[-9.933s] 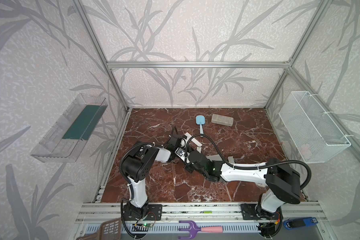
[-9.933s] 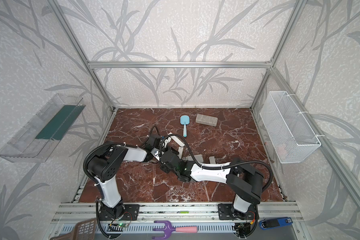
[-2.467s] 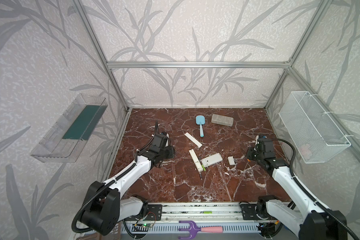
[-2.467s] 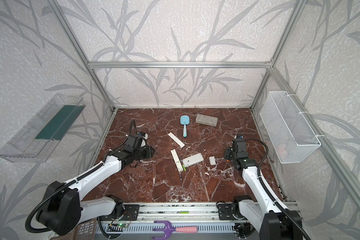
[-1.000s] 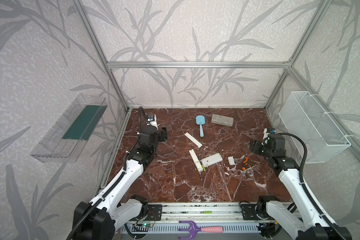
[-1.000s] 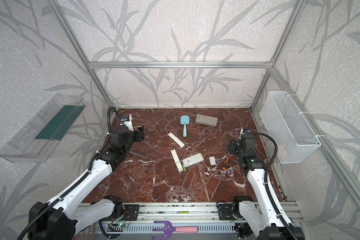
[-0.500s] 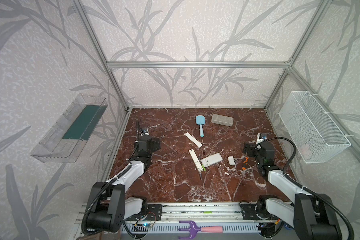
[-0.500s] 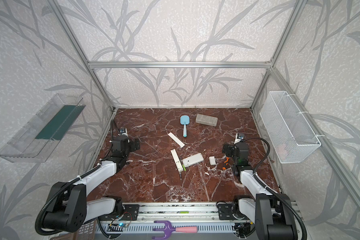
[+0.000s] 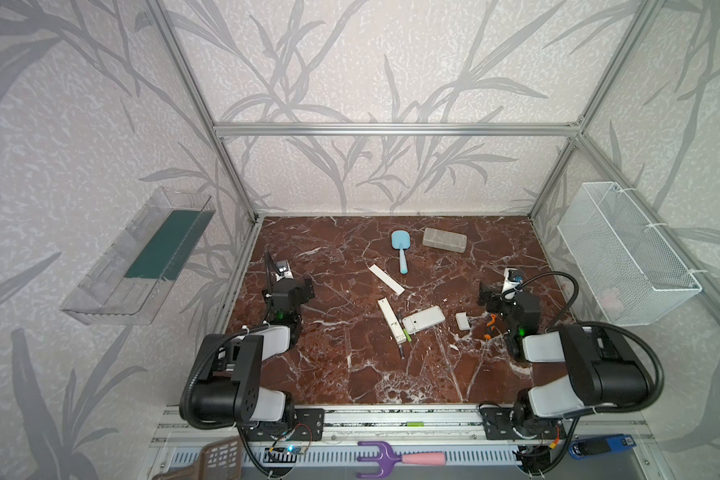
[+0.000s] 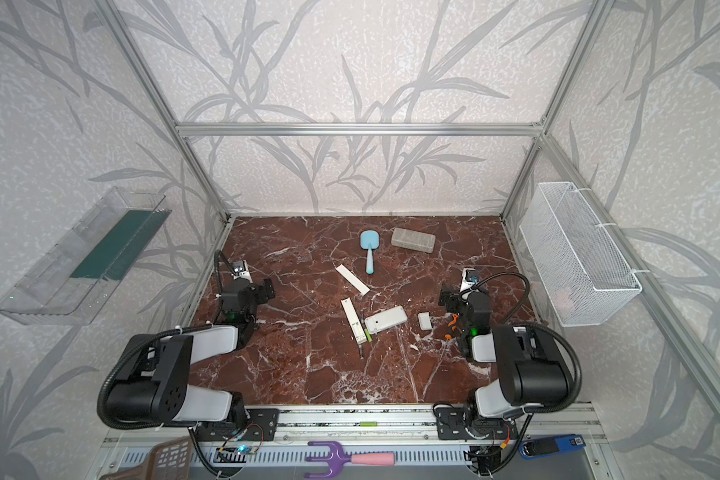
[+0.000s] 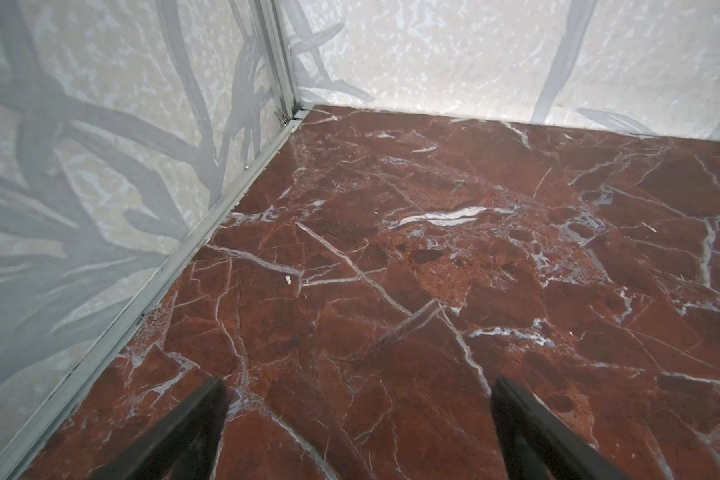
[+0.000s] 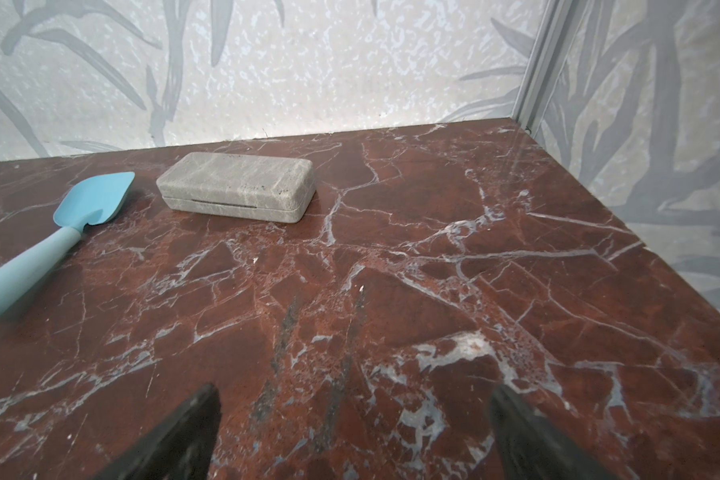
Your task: Unload the batteries from the remote control
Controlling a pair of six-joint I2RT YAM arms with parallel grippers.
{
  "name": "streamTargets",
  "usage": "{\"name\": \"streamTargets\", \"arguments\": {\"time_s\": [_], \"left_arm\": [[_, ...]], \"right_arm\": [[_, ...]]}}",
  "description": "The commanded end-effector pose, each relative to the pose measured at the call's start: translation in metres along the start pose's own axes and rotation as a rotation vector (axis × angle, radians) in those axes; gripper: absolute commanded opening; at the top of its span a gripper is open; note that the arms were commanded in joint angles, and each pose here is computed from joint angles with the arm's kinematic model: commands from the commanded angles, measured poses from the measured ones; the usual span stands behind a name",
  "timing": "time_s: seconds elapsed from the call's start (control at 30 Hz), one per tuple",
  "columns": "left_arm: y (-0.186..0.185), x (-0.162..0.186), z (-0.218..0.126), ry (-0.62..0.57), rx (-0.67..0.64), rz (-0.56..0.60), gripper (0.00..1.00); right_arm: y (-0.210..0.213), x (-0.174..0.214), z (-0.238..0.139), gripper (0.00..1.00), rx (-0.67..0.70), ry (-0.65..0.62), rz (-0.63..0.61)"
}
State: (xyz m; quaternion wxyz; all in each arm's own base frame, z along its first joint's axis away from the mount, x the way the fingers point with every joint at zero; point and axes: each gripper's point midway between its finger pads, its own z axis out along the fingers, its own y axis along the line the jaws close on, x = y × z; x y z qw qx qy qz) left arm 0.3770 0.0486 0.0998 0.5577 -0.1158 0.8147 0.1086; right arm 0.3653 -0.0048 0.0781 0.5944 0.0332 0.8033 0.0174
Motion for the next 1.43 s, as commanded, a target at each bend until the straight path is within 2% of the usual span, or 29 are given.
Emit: {"name": "streamTargets", "arguments": {"time_s": [0.0, 0.1, 0.17, 0.37, 1.4], "left_arm": [[0.001, -0.012, 0.001, -0.109, 0.019, -0.016, 0.99], [-0.003, -0.005, 0.004, -0.133, 0.043, -0.004, 0.99], [-0.002, -0.001, 0.006, -0.078, 0.036, -0.011, 0.99], [-0.001, -0.002, 0.014, -0.061, 0.016, -0.001, 0.99], [-0.004, -0.003, 0.015, -0.06, 0.012, 0.013, 0.99]], "right_arm": [[0.007, -0.024, -0.003, 0.99, -0.038, -0.136, -0.028], [0.011, -0.025, 0.004, 0.99, -0.043, -0.107, -0.042], [0.013, -0.025, 0.007, 0.99, -0.044, -0.092, -0.05], [0.018, -0.024, 0.018, 0.99, 0.005, -0.031, -0.098], [0.018, -0.023, 0.018, 0.99, 0.008, -0.031, -0.103]]}}
